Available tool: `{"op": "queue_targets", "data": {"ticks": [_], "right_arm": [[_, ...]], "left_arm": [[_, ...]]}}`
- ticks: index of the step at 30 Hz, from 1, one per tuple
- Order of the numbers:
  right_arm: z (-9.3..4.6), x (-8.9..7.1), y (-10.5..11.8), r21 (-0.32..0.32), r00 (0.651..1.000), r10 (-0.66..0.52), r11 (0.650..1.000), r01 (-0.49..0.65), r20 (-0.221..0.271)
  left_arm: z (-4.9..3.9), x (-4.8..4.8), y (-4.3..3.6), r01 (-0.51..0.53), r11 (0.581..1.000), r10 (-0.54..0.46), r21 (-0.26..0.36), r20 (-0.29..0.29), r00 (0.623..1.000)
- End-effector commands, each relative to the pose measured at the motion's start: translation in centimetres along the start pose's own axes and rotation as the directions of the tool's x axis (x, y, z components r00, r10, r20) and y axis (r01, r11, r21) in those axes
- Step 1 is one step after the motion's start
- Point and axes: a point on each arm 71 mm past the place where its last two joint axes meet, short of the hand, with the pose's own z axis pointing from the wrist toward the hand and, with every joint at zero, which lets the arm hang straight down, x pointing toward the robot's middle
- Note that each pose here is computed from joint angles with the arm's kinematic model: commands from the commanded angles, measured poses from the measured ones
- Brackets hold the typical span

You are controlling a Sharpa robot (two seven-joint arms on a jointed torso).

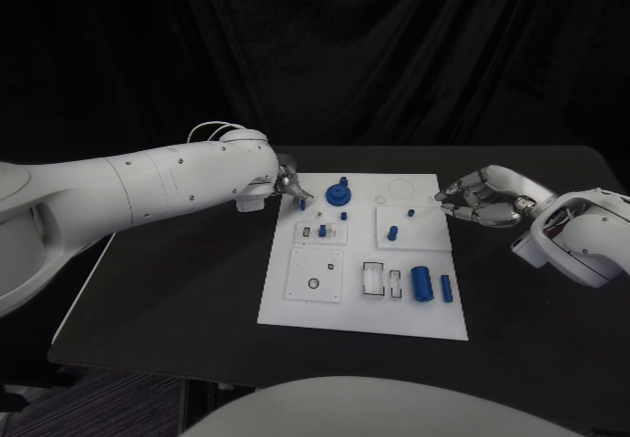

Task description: Assemble the parts on the task board

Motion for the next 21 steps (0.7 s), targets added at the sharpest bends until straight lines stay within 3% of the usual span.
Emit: {"op": "queue_targets", "data": {"ticks": [1,21], "right_arm": [[-0.02,0.16,-0.17,0.019,1.000,0.000,1.000,0.001,-0.009],[0.02,0.26,-0.18,0.025,1.000,0.002,1.000,-0.001,-0.019]], "left_arm": [[0.09,0.17,-0.17,-0.004,1.000,0.004,0.016,-0.005,1.000],[0.24,0.79,0.10,-0.001,1.000,0.001,0.002,-0.014,1.000]]}}
